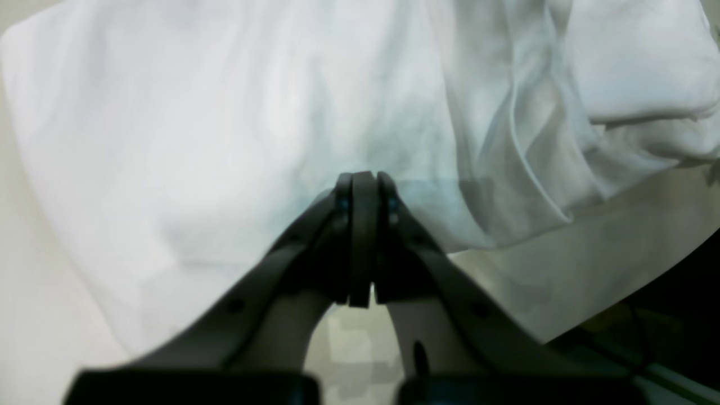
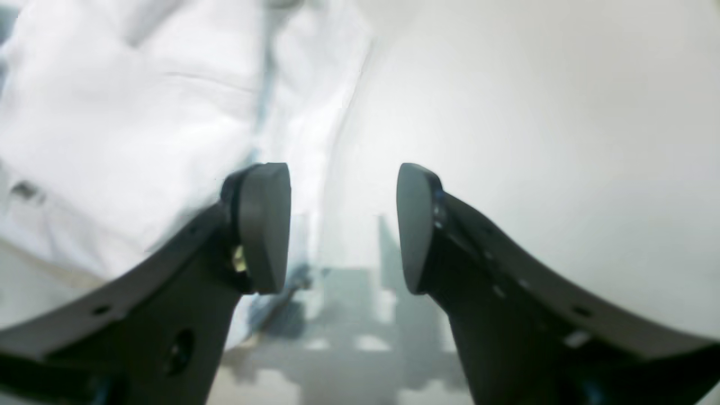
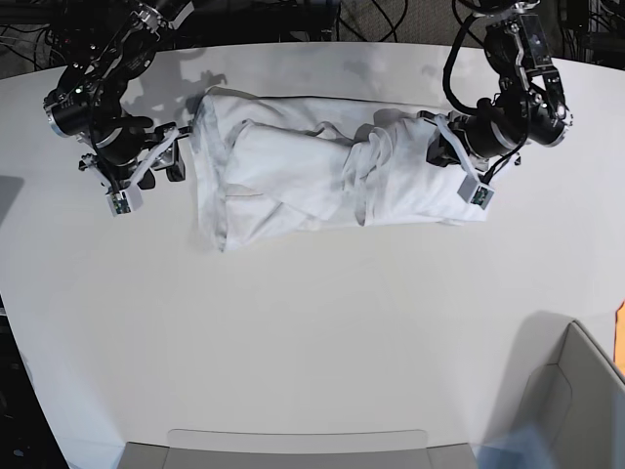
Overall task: Fold the T-shirt properly
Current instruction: 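Grasp the strip end with the right gripper and pull it inward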
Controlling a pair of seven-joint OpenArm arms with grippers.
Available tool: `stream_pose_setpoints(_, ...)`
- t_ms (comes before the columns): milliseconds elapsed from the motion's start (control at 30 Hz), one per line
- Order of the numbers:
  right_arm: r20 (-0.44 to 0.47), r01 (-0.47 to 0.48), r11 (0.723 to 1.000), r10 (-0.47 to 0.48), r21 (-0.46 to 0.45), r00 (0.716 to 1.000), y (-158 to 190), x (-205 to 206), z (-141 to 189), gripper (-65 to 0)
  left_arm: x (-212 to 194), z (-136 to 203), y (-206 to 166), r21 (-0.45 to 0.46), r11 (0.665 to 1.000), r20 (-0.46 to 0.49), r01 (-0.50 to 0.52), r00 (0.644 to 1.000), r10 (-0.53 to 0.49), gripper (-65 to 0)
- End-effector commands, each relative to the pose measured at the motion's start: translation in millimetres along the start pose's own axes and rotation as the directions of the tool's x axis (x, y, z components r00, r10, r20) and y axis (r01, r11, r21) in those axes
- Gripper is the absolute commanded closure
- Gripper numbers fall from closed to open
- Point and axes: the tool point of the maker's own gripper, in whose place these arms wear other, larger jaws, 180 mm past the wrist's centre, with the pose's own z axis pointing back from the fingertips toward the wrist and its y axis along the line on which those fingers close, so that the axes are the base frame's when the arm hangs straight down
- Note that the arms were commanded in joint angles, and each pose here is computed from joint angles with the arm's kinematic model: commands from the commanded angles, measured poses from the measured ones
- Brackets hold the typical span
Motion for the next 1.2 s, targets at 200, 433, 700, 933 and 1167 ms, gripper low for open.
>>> stream_pose_setpoints(200, -0.084, 0.157, 0.972, -0.144, 0.173, 0.986, 6.4, -38.1, -36.7, -30.3, 8.5, 3.6, 0.5, 0.003, 1.0, 0.031, 0.013, 0.999, -0.013, 0.0)
stream_pose_setpoints(433, -0.128, 0.261, 0.899, -0.23, 0.351, 0.965, 36.1, -55.9, -66.4, -30.3, 8.5, 3.8, 0.9, 0.004, 1.0, 0.03, 0.013, 0.999, -0.014, 0.0)
stream_pose_setpoints(700, -0.129, 0.167, 0.837, -0.116, 0.521, 0.985, 99.3, -36.5, -79.2, -30.3, 8.5, 3.8, 0.9, 0.004, 1.0, 0.03, 0.013, 0.999, -0.014, 0.0)
stream_pose_setpoints(933, -0.098, 0.144, 0.838, -0.108, 0.527, 0.989, 121.9, -20.8, -90.9, -30.2, 1.9, 3.6, 0.5, 0.003, 1.0, 0.016, 0.008, 1.0, -0.008, 0.0)
stream_pose_setpoints(1167, -0.112, -0.015, 0.87, 0.081, 0.492, 0.99, 142.7, -11.1, -108.2, -8.3, 2.3, 3.6, -0.3, -0.001, 1.0, 0.018, 0.009, 1.0, -0.009, 0.0)
